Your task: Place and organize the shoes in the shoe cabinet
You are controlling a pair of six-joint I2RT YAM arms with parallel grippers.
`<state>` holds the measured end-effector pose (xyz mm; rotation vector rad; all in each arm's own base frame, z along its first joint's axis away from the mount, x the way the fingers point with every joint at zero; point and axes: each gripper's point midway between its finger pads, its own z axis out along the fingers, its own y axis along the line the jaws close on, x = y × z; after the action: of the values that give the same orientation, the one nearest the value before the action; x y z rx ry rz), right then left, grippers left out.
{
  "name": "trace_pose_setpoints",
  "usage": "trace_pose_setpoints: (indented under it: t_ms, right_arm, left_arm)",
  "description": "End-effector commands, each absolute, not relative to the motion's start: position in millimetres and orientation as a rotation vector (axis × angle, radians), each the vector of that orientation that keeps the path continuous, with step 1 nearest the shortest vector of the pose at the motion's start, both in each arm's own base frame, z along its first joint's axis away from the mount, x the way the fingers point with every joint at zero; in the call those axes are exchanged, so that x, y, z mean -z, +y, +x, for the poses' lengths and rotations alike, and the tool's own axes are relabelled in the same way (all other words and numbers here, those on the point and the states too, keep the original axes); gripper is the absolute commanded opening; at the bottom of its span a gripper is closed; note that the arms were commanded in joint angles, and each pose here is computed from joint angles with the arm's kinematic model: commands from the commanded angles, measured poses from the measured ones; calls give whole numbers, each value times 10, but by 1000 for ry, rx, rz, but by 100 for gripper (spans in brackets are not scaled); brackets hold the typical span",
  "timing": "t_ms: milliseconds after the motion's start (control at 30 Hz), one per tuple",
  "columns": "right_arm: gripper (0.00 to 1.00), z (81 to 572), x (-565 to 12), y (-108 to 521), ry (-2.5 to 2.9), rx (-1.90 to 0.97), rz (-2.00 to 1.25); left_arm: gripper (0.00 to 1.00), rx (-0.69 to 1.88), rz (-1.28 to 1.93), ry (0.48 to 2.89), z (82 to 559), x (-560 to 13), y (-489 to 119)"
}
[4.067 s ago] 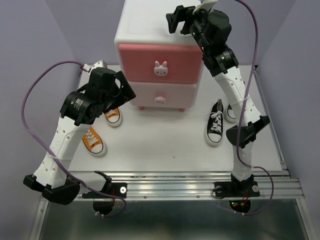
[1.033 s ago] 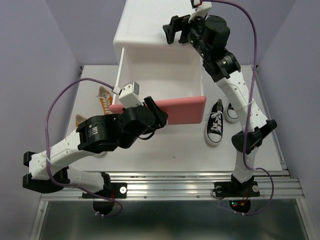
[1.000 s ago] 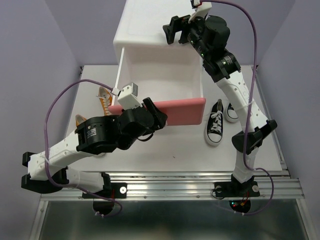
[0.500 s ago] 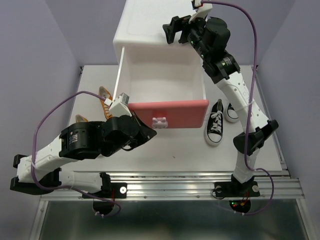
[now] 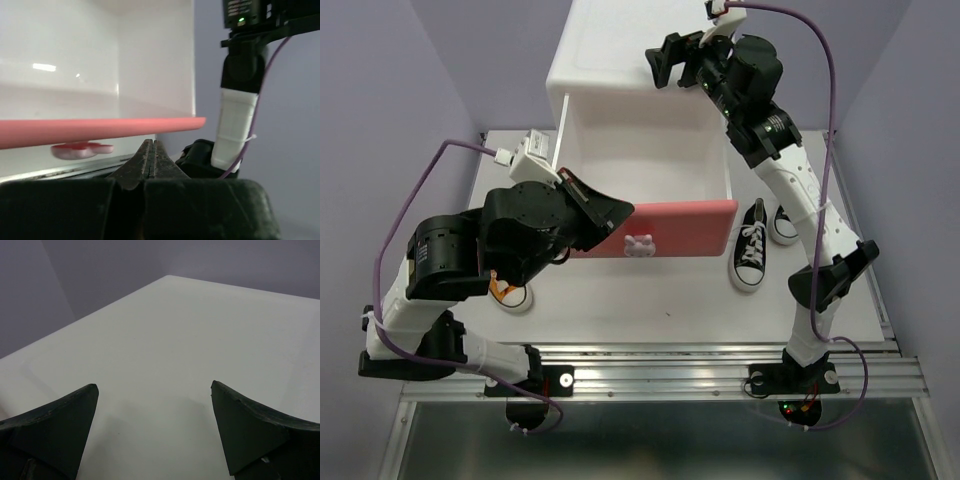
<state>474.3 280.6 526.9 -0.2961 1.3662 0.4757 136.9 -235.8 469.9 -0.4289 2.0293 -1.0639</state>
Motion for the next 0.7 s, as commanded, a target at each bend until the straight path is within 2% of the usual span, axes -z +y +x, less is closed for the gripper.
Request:
trace_pose_setpoints:
  t_ms: [0,167,267,300,367,400,433,533,633,667]
  right_arm:
    - [100,4763,-4142,2837,1764,-490,-265]
    - [100,4577,-4616,2803,1641,-575,-234]
    - [100,4524,-4837,2729,1596,-581,-193]
    - [100,4490,-4921,2697,1579,-581,-184]
    - [100,4448,-5061,2629,1551,-574,-161]
    - [100,4385,-5201,2583,1522,-576,-156]
    - [100,4348,-5269,2555,1510,-578,-150]
    - [100,4182,-5429,2412,1506,-568,-126]
    - [100,4047,-5501,2290,1512,-550,-112]
    - [100,3940,-5559,2195,1509,-541,-98]
  left_arm:
    - [0,1034,-420,1888,1543,-5118,-2291]
    - [2,1098,-521,1719,1693,-5501,-2263]
    - [21,1039,-514,1618,1803,-5658,-2160]
    - [39,1025,-549,1569,1872,-5737,-2131]
    - [66,992,-556,1525,1958,-5821,-2075]
    - [85,975,-547,1486,2007,-5915,-2049]
    - [97,960,-540,1464,2052,-5964,-2028]
    - [99,900,-553,1382,2399,-6124,-1837]
    - [99,930,-485,1387,2564,-6192,-1861]
    - [99,886,-487,1409,2769,-6118,-1892]
